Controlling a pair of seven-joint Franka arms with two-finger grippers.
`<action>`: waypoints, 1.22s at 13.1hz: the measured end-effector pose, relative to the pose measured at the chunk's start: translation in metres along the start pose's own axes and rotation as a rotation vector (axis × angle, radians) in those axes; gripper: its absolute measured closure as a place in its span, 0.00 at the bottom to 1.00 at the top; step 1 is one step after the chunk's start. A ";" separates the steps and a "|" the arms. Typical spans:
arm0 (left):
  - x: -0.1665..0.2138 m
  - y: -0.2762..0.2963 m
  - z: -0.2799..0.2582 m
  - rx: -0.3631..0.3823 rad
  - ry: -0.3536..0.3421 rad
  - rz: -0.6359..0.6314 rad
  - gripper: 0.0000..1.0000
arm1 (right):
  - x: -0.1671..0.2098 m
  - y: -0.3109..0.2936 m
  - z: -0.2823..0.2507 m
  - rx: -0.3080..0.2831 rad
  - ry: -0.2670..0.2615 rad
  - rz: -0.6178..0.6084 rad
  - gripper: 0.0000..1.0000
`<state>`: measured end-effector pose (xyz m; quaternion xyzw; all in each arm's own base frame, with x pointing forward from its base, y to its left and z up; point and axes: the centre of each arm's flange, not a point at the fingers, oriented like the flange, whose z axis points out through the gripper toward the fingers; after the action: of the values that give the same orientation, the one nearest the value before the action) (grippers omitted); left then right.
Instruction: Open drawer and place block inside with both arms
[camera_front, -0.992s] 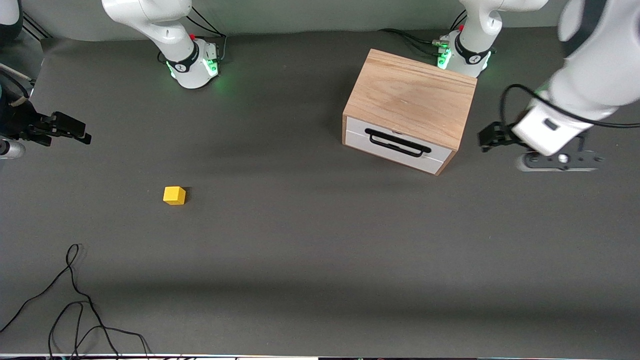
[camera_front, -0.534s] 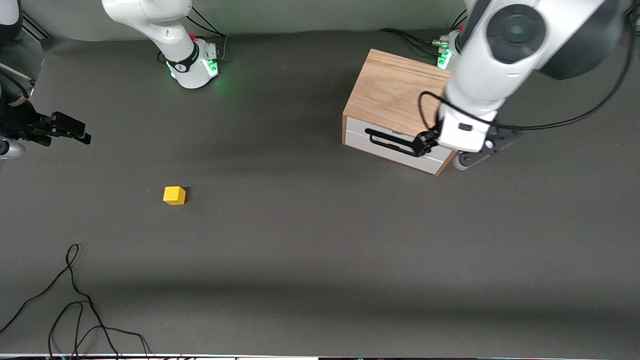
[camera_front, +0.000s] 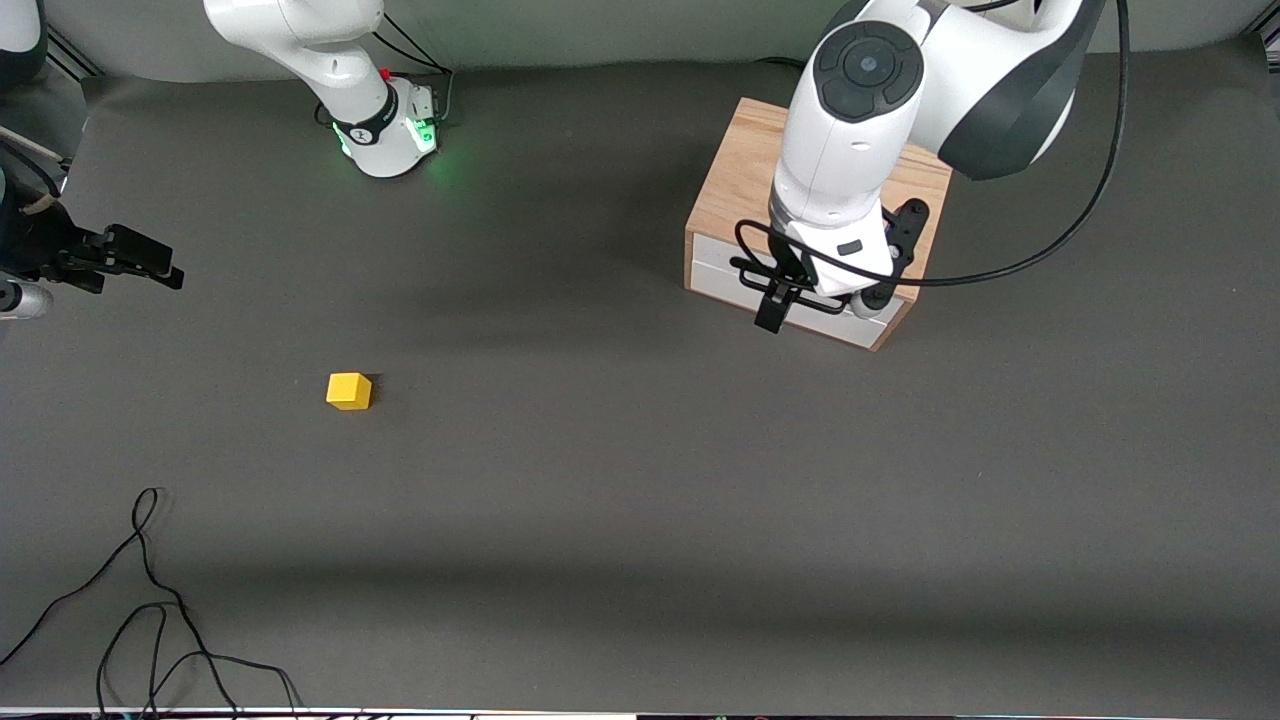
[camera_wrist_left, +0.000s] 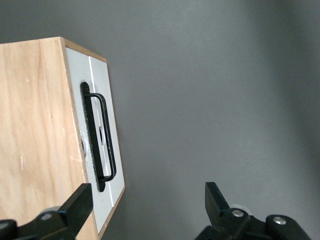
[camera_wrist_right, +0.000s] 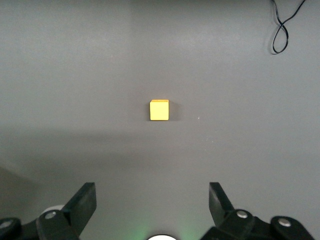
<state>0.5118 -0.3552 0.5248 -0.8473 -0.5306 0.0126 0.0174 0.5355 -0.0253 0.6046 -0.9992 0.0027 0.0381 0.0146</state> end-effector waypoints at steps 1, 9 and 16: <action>0.002 -0.003 0.004 0.031 0.004 -0.014 0.00 | 0.000 -0.002 0.000 0.000 0.000 -0.003 0.00; 0.007 -0.017 0.047 0.264 -0.019 -0.038 0.00 | -0.001 -0.003 -0.003 0.000 0.001 -0.006 0.00; 0.007 0.007 0.143 0.252 -0.026 -0.054 0.00 | -0.003 -0.003 -0.005 0.000 0.003 -0.006 0.00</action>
<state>0.5157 -0.3493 0.3819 -0.8235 -0.5477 0.0897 0.1173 0.5333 -0.0224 0.6096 -0.9992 -0.0001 0.0364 0.0147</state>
